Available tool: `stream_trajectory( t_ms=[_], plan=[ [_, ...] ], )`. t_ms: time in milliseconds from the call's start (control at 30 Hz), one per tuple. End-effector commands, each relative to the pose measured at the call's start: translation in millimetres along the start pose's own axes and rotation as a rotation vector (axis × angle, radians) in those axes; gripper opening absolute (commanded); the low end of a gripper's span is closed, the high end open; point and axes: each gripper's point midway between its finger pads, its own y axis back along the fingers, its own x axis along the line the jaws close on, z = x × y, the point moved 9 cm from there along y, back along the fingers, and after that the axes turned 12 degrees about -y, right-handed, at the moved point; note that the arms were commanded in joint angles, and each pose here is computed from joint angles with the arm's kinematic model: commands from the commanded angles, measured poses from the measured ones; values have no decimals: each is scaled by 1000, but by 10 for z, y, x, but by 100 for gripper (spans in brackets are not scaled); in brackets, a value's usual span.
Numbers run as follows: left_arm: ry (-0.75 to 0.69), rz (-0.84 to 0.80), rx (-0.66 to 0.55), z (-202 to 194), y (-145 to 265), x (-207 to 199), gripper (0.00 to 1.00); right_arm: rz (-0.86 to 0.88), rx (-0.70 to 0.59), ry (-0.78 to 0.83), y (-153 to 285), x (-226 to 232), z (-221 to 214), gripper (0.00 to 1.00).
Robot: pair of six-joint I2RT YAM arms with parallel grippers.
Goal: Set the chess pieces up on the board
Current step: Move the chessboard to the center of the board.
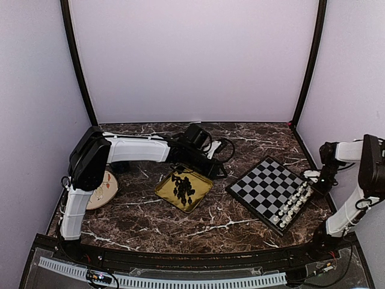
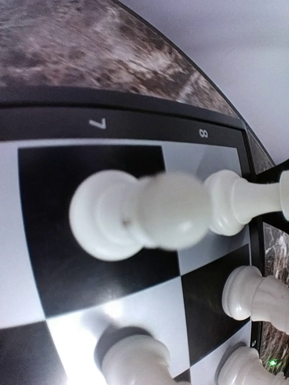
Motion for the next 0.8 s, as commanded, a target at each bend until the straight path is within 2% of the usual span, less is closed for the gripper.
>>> stream_trajectory(
  t_ms=[0,467,767],
  plan=[
    [-19,4,-31,100,188,-97,46,111,-246,-7,-202,93,500,7],
    [-13,26,-7,10,164,-63,46,165,-283,-5,-240,70,1063,7],
    [3,98,30,-58,181,35,46,195,-295,24,-299,207,1402,7]
  ],
)
